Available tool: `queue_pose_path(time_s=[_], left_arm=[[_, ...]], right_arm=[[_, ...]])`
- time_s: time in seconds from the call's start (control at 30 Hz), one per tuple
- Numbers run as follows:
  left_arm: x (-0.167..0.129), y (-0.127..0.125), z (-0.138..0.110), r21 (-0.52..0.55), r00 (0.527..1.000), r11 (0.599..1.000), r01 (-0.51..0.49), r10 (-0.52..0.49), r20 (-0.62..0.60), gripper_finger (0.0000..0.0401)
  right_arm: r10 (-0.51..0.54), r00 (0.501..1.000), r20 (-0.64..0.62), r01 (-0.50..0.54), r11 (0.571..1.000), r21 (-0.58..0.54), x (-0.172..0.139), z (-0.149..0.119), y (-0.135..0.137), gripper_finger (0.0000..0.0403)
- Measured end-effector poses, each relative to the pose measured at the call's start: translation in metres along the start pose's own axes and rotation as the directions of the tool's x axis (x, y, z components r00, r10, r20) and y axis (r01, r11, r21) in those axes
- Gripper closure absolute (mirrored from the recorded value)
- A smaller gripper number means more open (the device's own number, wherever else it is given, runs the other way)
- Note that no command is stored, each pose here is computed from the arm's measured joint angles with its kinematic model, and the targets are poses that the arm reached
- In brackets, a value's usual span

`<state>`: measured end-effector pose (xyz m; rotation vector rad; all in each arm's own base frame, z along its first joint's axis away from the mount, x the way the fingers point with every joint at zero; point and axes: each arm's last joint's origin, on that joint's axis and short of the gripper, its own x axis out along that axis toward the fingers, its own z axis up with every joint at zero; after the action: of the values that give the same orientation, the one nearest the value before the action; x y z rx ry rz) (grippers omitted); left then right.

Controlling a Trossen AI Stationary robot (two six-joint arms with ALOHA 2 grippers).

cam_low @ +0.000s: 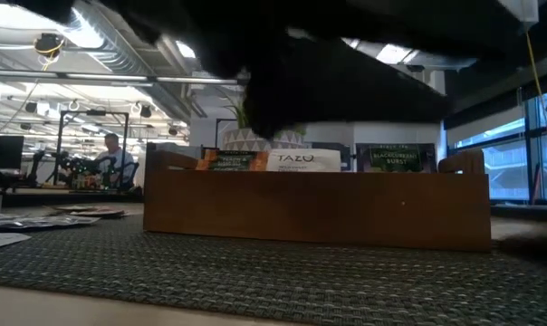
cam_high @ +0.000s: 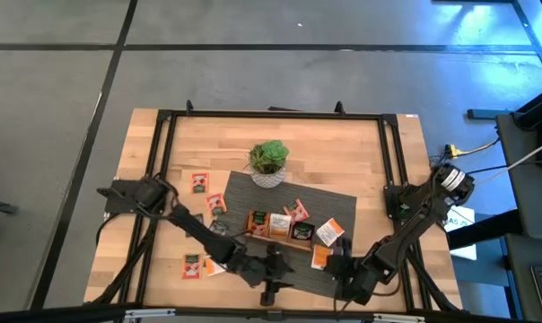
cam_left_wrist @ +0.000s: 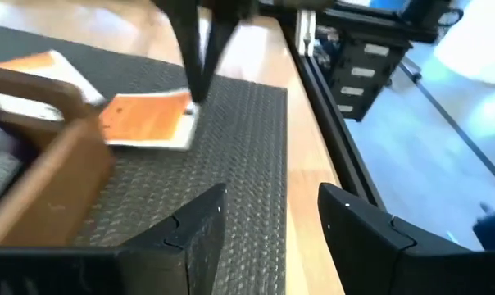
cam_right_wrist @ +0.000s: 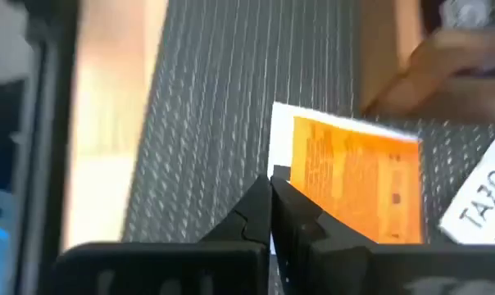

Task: Pick & Place Tea
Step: Put the white tea bag into the middle of the wooden organizer

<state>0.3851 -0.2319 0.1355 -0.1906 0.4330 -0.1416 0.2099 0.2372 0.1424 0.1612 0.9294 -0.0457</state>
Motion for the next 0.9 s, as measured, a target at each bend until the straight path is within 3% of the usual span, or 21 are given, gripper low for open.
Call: queue_pose_path(time_s=[0.23, 0.43, 0.6, 0.9], left_arm=[[0.026, -0.006, 0.004, 0.074, 1.000, 0.997, -0.001, 0.001, -0.003, 0.0210], [0.025, -0.017, 0.016, 0.128, 0.992, 0.984, -0.121, 0.126, -0.027, 0.0211], [0.027, -0.020, 0.023, 0.141, 0.990, 0.979, -0.144, 0.144, 0.005, 0.0210], [0.063, -0.008, 0.003, 0.142, 0.983, 0.973, -0.180, 0.184, -0.016, 0.0210]], right_arm=[[0.001, 1.000, 0.023, -0.001, 1.000, -0.009, -0.009, 0.005, -0.001, 0.0396], [-0.038, 0.999, 0.001, 0.038, 0.999, 0.000, -0.009, 0.003, -0.006, 0.0378], [-0.058, 0.998, 0.015, 0.058, 0.998, 0.024, -0.008, 0.004, -0.007, 0.0384], [-0.067, 0.997, 0.031, 0.066, 0.998, 0.022, -0.008, 0.005, -0.007, 0.0393]])
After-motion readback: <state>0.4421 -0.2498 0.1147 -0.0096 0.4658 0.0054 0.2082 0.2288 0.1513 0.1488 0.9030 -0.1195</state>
